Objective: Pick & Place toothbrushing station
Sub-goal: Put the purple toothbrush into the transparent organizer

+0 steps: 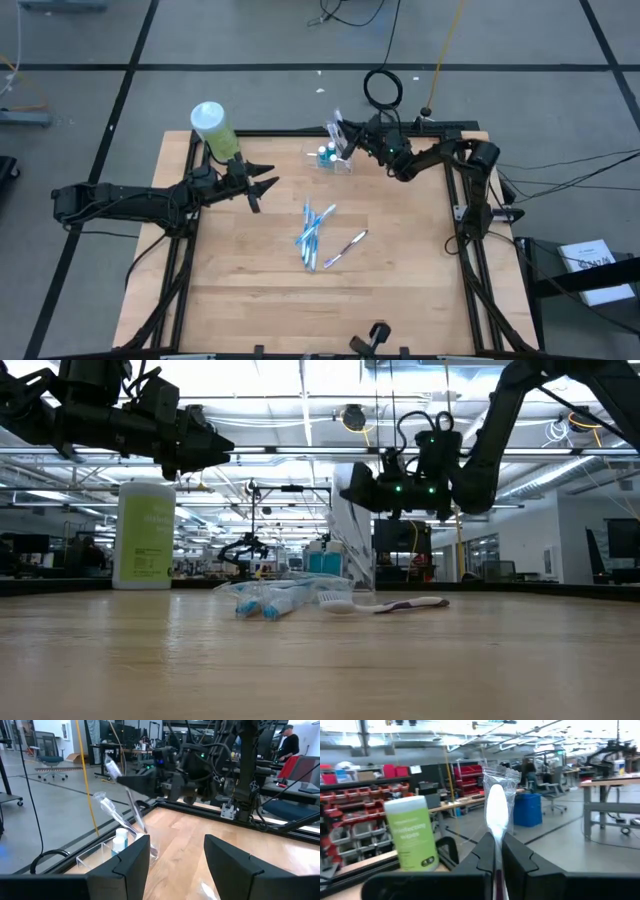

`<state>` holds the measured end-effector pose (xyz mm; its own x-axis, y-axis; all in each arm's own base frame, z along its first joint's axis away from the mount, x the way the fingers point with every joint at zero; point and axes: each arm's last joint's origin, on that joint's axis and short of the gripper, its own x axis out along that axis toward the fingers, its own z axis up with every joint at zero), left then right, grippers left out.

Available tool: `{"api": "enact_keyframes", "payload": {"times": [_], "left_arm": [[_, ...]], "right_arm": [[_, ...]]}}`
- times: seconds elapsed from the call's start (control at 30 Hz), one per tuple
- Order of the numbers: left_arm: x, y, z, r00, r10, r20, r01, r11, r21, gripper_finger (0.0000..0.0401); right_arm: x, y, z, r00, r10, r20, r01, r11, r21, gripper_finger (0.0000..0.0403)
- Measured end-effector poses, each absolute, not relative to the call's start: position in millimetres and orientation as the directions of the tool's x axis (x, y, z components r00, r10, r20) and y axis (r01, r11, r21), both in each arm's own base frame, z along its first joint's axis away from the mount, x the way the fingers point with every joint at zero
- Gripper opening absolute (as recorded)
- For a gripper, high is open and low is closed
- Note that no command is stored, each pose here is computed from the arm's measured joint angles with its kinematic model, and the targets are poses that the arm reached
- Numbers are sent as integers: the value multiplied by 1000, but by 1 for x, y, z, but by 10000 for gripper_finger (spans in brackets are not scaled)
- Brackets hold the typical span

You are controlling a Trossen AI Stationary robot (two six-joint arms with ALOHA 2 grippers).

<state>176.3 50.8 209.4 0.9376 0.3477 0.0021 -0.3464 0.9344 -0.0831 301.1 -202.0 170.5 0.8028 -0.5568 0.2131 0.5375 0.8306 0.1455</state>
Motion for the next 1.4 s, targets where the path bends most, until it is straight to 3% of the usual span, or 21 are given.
{"api": "enact_keyframes", "payload": {"times": [0.33,0.77,1.03,1.4], "left_arm": [[176,51,209,938,347,2,-346,935,-83,196],[176,51,209,938,347,2,-346,935,-83,196],[176,51,209,938,347,2,-346,935,-83,196],[176,51,209,938,347,2,-346,935,-83,196]], "right_arm": [[303,-206,150,806,-582,110,542,800,259,8],[306,-202,140,807,-591,2,576,786,224,10],[305,-202,133,801,-594,-75,594,774,220,39],[305,-202,131,790,-606,-93,611,762,214,20]]}}
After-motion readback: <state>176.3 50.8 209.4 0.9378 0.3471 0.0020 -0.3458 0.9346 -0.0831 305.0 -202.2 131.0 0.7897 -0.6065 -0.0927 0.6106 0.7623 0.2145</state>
